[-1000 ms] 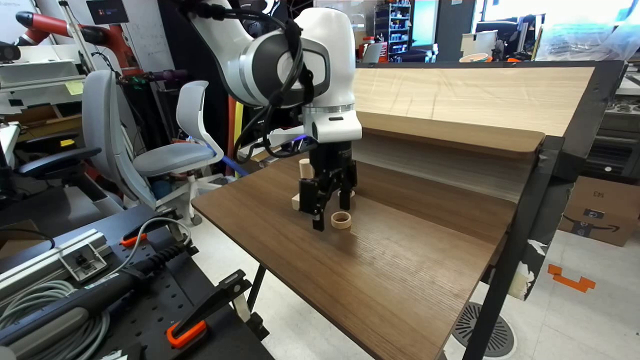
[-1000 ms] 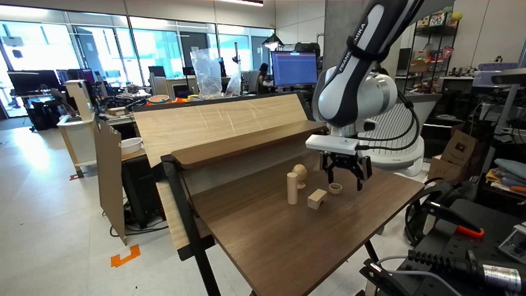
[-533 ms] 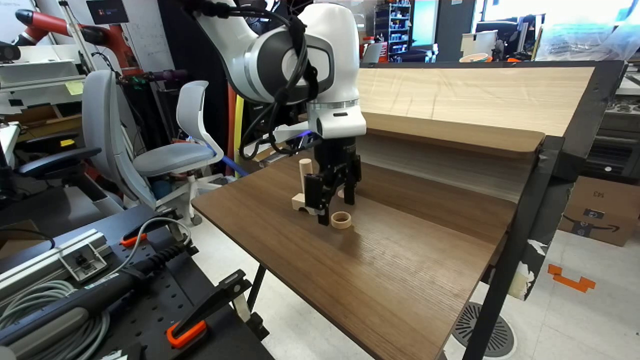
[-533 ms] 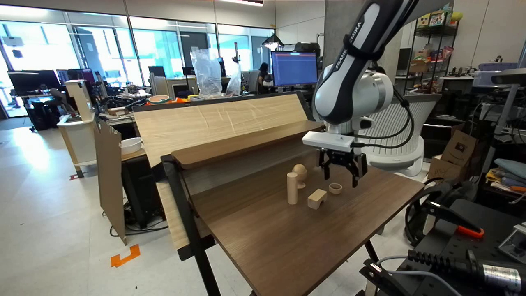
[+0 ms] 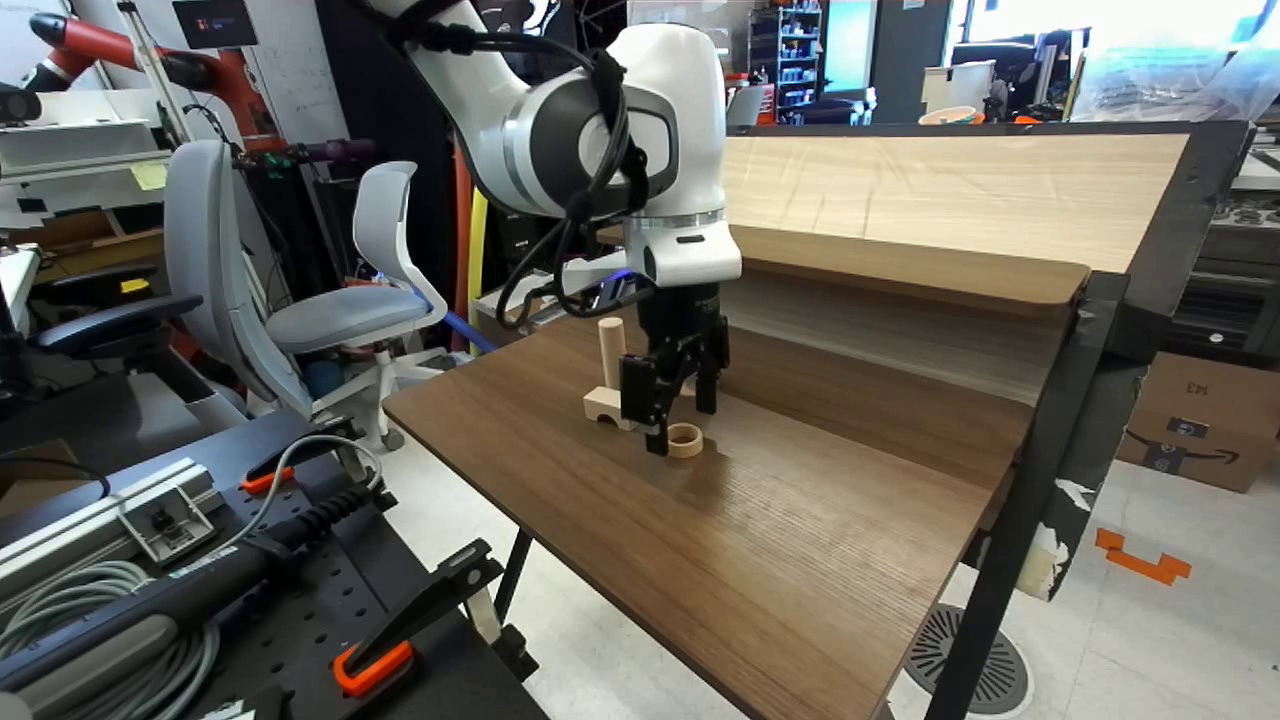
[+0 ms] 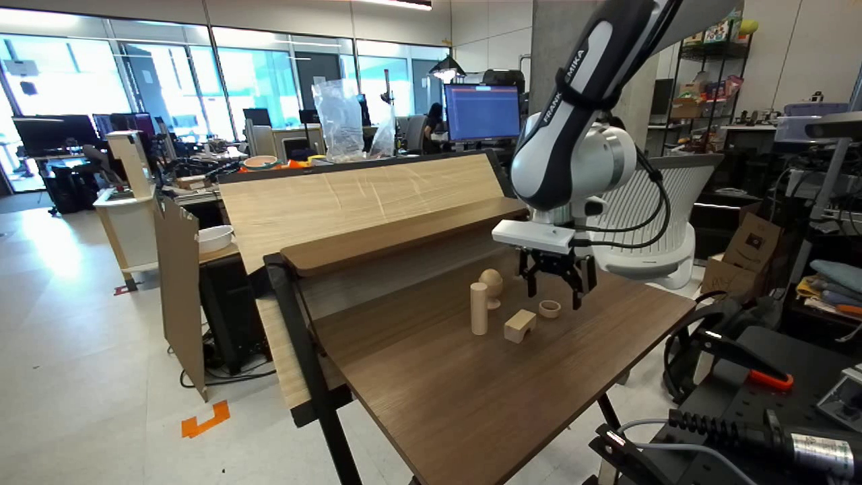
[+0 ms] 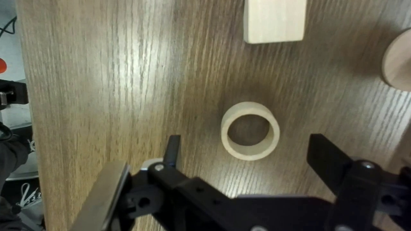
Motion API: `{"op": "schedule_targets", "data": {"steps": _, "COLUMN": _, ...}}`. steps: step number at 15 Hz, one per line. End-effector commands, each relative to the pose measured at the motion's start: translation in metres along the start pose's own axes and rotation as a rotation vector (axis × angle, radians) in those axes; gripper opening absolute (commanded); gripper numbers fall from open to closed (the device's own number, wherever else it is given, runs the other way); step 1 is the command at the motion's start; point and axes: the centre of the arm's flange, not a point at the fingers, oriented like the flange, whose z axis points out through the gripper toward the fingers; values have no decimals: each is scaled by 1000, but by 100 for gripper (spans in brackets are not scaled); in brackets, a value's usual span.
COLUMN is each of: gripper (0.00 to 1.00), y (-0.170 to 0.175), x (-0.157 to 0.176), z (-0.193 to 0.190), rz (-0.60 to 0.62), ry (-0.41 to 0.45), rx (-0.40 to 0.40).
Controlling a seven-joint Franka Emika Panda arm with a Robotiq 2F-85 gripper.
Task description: Place the wooden ring on the wooden cylinder
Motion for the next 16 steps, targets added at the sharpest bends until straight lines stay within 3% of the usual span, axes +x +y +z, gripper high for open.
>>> {"op": "schedule_targets", "data": {"steps": 1, "gripper": 91, "y": -11, "x": 3, "z": 10, "rz": 1, "ry": 1, "rx": 5}}
{"op": "schedule_targets", "data": {"steps": 2, "gripper": 74, "y": -11, "x": 3, "z": 11, "rz": -2, "ry": 8, "rx": 9}}
{"op": "schedule_targets", "data": {"steps": 9, "gripper": 20, "y": -14, "x": 10, "z": 15, "rz": -2, "ry": 28, "rx": 20}}
{"op": "schedule_targets", "data": {"steps": 16, "gripper": 20, "y": -8, "x": -3, "z": -5, "rz": -31, "ry": 43, "rx": 55}}
